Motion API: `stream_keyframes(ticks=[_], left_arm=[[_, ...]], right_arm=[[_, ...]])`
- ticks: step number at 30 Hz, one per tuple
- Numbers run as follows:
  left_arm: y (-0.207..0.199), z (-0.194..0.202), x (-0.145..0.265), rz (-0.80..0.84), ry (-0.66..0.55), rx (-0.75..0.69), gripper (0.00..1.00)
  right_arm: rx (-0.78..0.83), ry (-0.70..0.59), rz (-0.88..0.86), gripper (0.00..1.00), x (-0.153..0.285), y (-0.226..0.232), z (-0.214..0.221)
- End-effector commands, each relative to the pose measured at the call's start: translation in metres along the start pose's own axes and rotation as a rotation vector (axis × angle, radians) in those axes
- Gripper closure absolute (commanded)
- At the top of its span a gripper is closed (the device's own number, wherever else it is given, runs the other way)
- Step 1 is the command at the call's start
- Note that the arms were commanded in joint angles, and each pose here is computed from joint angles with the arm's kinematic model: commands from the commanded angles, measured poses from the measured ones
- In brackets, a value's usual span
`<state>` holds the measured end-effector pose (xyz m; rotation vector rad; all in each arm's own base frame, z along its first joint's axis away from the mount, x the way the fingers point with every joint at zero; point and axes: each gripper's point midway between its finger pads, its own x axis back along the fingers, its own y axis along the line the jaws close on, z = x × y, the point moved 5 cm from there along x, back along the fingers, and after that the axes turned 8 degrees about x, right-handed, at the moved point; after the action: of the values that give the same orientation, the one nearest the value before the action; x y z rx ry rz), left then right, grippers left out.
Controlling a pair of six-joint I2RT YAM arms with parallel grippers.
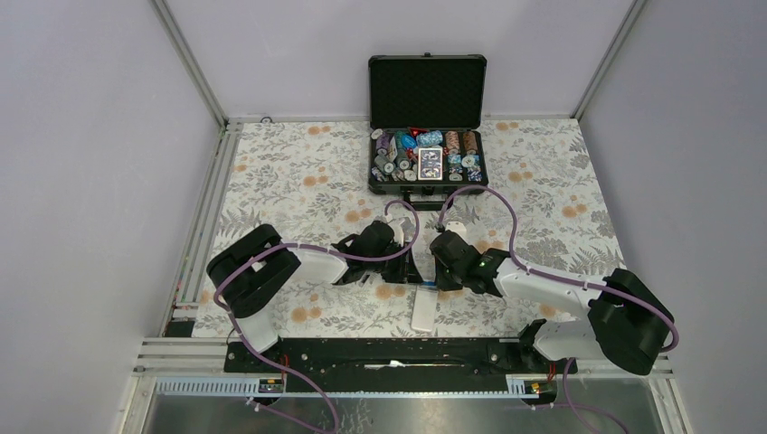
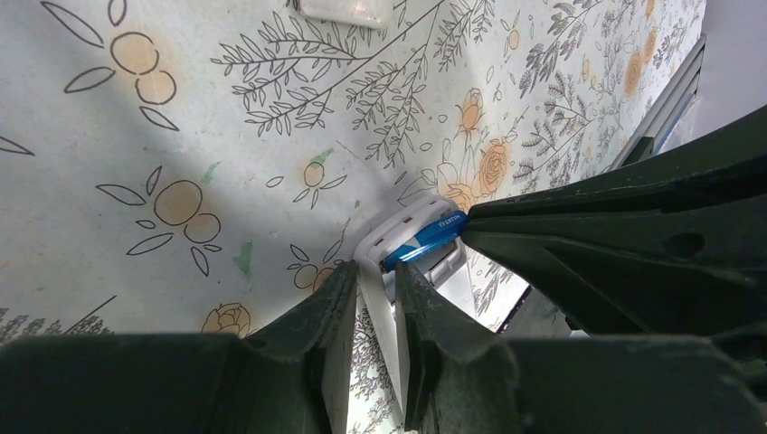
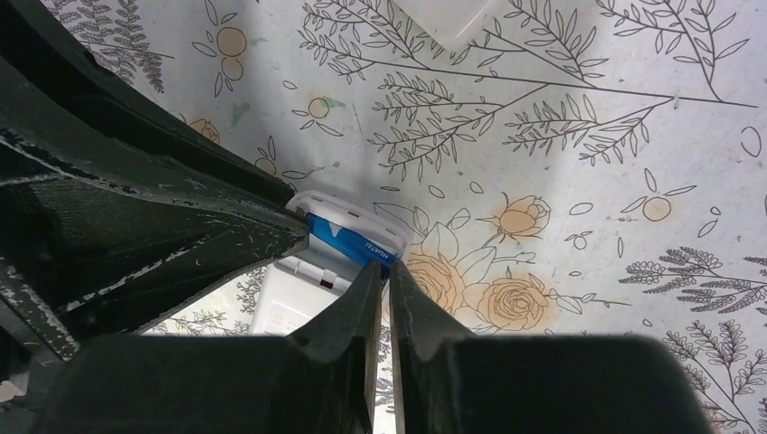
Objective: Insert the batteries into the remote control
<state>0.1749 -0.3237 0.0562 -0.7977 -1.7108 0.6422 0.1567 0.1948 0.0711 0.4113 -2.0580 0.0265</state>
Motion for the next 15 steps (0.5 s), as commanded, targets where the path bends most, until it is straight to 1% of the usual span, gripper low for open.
stream_keyframes(ticks=[1,4,9,15], left_arm=[[-0.0076,-0.0056,-0.0024,0.050,-0.009,-0.021,0.78],[-0.0078,-0.0052,-0.0024,0.052,-0.006,-0.023,0.80],[-0.0070,-0.0049,-0.0032,0.047,-0.002,-0.027,0.86],[-0.0080,-0.0050,-0.0026,0.050,-0.003,-0.030,0.88]], right_arm=[[-0.019,-0.003,-0.025,0.88,-0.0027,0.0051,-0.0048],[-0.016,0.000,-0.028,0.88,-0.0033,0.0061,-0.0055],[-0.018,0.002,-0.054,0.89,-0.0061,0.0098,-0.0045],[0.005,0.038,-0.047,0.94,-0.0125,0.0093,0.0000]])
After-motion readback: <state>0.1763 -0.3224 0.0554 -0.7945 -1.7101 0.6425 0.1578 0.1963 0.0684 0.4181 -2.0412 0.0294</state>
